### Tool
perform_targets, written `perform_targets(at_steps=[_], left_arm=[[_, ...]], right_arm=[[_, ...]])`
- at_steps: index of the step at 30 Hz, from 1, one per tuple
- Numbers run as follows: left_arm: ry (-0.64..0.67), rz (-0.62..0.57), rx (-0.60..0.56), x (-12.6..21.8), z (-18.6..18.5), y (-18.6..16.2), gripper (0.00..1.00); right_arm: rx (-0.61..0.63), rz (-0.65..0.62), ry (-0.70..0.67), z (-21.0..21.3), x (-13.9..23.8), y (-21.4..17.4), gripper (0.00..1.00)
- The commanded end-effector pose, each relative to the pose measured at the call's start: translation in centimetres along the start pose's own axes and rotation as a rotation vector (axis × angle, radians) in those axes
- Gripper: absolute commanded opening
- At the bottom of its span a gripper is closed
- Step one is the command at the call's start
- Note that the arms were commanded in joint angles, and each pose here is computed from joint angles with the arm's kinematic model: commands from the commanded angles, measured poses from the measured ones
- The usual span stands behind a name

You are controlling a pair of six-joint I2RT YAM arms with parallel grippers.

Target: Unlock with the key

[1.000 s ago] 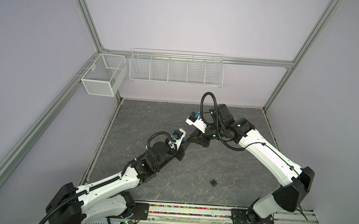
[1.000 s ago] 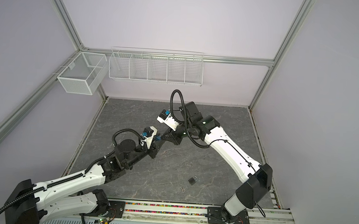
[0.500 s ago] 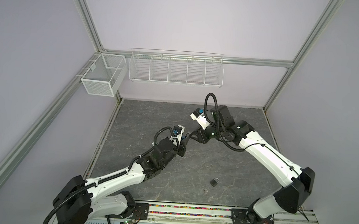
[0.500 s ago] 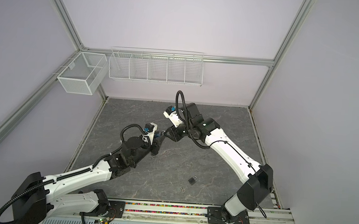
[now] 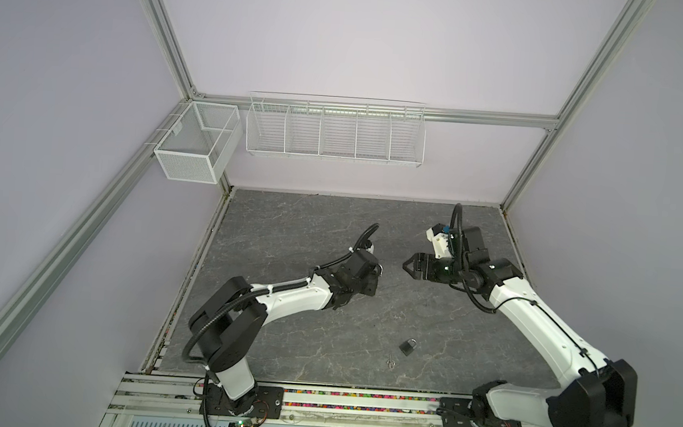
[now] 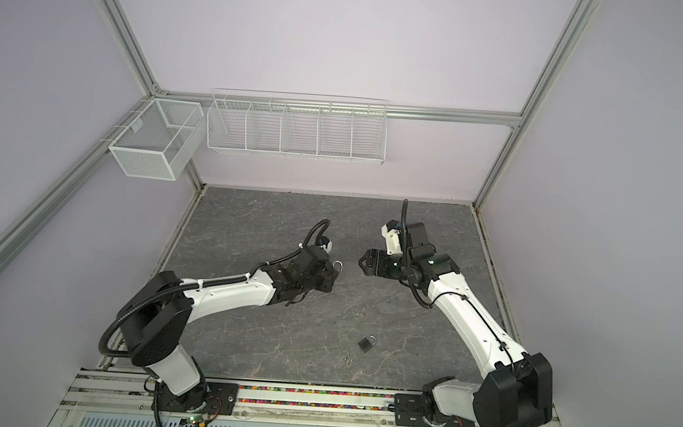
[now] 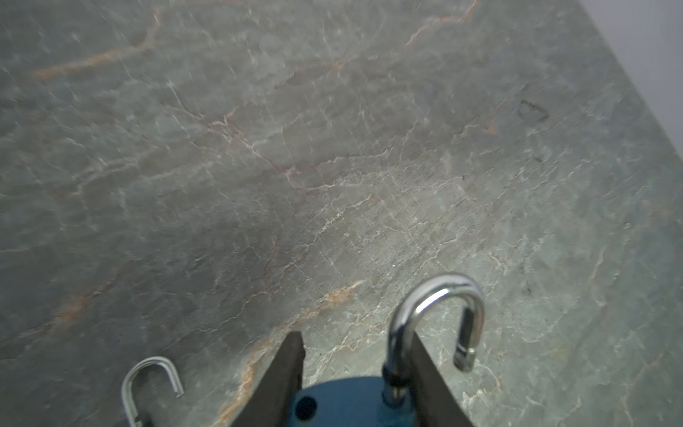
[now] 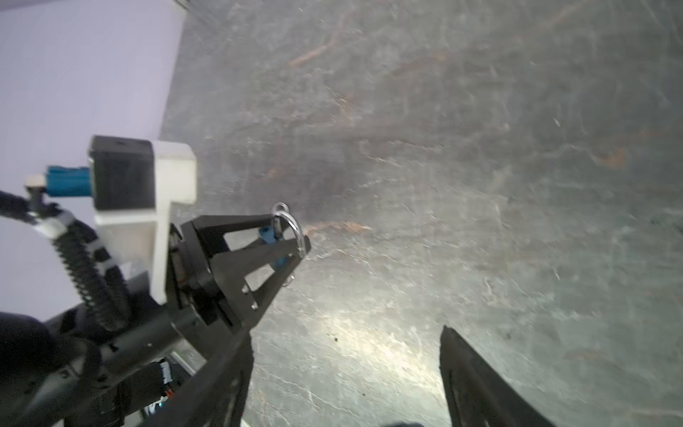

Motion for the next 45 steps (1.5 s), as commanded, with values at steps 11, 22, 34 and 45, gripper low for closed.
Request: perform_targets(at_steps=[11,22,34,45], left_arm=[[0.153,0.29,0.108,-4.4,0.5,-2.1,0.0],[0.211,0.368,0.148,-5.8,2.0,-3.4,0.19],[0.199,0.328,0.169,-3.3,1.9,-1.3,0.59],[-0.005,0.154,0.29,5.8,1.7,0.1,0.61]], right_arm=[[-0.134,0.039,-0.106,-2.5,-0.6,-2.2,0.85],[-0.128,0.092,-0.141,-2.4,-1.5,-3.1,0.86],[-0.07,0.185,-0.222,-0.4,-0.5,-5.0,0.9],[0.003,0.363,-0.203,2.8,-1.8,-16.2,0.69]])
Point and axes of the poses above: each gripper's point midway between its finger pads, its own x axis back along the fingers, its own z axis along the line the jaws close on, y = z × x, the point moved 7 cm from there along x, back along the fingers, and after that the axes turned 2 degrees about x, right-handed, at the moved point
